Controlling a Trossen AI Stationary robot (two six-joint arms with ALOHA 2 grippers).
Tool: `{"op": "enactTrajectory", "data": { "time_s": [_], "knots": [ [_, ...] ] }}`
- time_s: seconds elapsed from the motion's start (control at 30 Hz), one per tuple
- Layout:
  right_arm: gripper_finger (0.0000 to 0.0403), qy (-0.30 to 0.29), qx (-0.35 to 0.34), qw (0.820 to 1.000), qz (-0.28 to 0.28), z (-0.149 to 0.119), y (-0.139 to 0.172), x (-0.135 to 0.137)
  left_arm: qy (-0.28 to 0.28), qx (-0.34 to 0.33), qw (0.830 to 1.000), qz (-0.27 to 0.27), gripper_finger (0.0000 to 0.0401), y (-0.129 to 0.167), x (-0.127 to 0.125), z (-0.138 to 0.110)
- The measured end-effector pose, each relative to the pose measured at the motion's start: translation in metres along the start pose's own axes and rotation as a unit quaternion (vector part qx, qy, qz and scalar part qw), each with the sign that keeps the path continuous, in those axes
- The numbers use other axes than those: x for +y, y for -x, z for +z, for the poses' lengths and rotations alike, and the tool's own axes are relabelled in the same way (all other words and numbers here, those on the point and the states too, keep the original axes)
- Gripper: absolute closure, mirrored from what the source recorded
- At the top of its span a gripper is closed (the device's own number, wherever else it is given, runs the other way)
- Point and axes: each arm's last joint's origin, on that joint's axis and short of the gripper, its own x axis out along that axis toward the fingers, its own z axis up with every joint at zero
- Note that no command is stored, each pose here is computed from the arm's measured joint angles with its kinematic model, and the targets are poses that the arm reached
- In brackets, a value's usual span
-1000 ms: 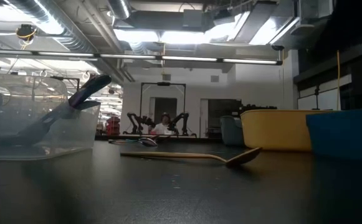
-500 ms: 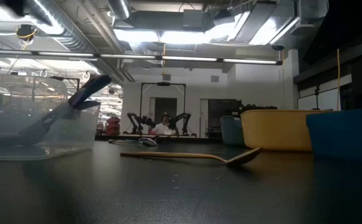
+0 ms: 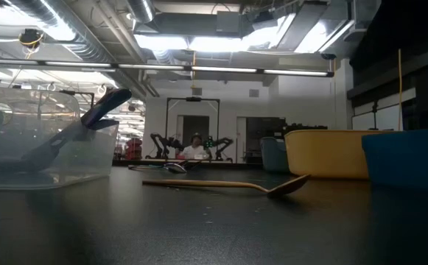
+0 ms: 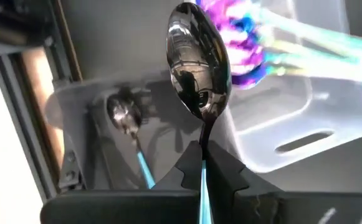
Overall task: Sort silverware by color (type)
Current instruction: Put the light blue spoon into the black bin
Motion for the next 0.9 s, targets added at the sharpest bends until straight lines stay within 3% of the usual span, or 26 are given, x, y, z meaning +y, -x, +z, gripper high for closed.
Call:
{"op": "enactTrajectory", "data": {
  "time_s": [0.4,0.9],
  "knots": [
    [0.0301,-0.005,-0.008,1.0,0.003,0.001,0.0,0.001,-0.039,0.015,0.995,0.092,0.0396,-0.03,-0.007,-0.038],
    [0.0301,-0.047,-0.011,0.999,0.016,0.012,-0.009,0.004,-0.07,-0.001,0.99,0.122,0.0392,-0.048,-0.007,-0.06]
  ]
}}
